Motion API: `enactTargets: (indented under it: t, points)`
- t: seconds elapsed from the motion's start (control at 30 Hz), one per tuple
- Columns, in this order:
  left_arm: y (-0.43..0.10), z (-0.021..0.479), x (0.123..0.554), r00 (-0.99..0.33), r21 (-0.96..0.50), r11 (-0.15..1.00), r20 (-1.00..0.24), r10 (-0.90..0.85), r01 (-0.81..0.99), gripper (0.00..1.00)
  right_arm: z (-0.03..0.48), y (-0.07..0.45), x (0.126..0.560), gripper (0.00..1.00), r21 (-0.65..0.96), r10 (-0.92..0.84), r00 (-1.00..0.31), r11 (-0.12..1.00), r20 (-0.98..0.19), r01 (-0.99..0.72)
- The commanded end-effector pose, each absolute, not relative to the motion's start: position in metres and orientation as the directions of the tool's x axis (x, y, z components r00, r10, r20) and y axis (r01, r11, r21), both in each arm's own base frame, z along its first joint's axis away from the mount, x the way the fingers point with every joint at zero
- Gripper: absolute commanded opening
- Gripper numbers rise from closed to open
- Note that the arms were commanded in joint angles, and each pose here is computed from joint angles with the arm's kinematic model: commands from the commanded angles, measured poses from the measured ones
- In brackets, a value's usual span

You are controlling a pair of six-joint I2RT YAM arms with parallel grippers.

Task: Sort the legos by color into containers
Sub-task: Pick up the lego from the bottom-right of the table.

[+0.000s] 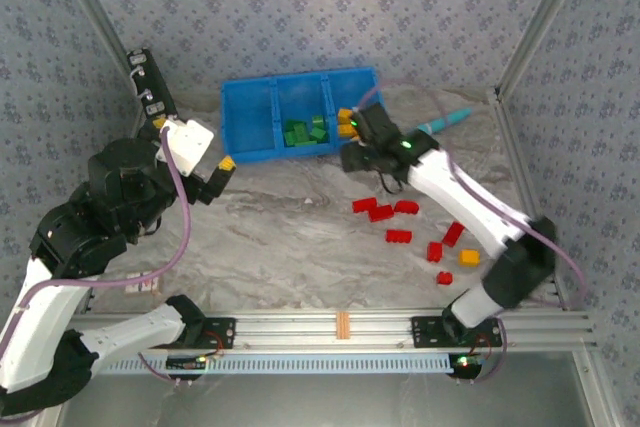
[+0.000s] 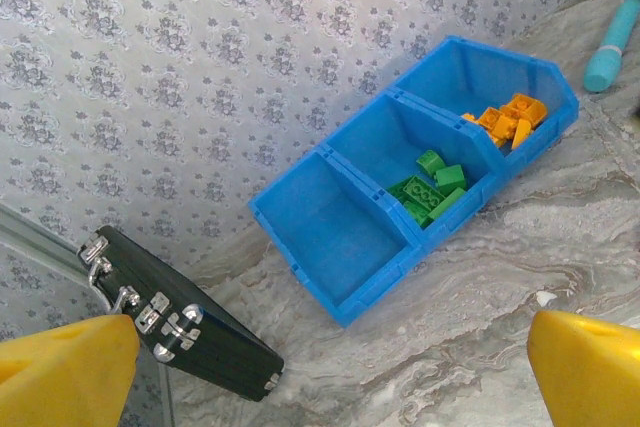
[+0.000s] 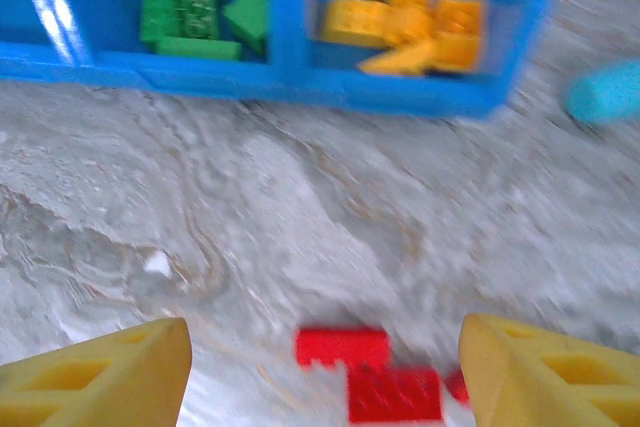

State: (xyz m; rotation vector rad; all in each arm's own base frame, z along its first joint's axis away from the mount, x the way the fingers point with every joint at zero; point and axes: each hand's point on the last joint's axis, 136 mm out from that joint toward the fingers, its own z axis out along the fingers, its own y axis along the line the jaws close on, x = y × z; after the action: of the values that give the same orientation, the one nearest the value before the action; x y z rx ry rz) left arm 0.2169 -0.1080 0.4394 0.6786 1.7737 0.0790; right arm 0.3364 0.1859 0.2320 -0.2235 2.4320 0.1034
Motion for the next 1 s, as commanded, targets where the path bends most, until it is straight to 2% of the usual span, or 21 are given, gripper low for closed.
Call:
enactTargets:
  t: [0.0,0.2,0.5,0.63,0.97]
  points:
    - [-0.108,0.459,0.212,-0.107,0.348,0.848,-0.901,0.42,0.399,1.0,0.199,0.126,0.283,0.74,-0.019,-0.015,-0.84,1.0,-0.542,-0.005]
    - [-0.106,0.46,0.207,-0.103,0.338,0.848,-0.906,0.41,0.408,1.0,0.159,0.07,0.199,0.74,0.042,0.196,-0.865,0.979,-0.463,0.2]
    - [-0.107,0.462,0.204,-0.106,0.319,0.848,-0.912,0.396,0.424,1.0,0.105,0.033,0.13,0.74,0.056,0.378,-0.854,0.922,-0.358,0.384]
    - [-0.108,0.462,0.204,-0.107,0.316,0.848,-0.913,0.394,0.426,1.0,0.091,0.033,0.124,0.73,0.056,0.394,-0.859,0.916,-0.327,0.398]
    - [-0.11,0.46,0.206,-0.115,0.317,0.845,-0.909,0.4,0.431,1.0,0.072,0.049,0.153,0.71,0.065,0.386,-0.866,0.92,-0.317,0.386]
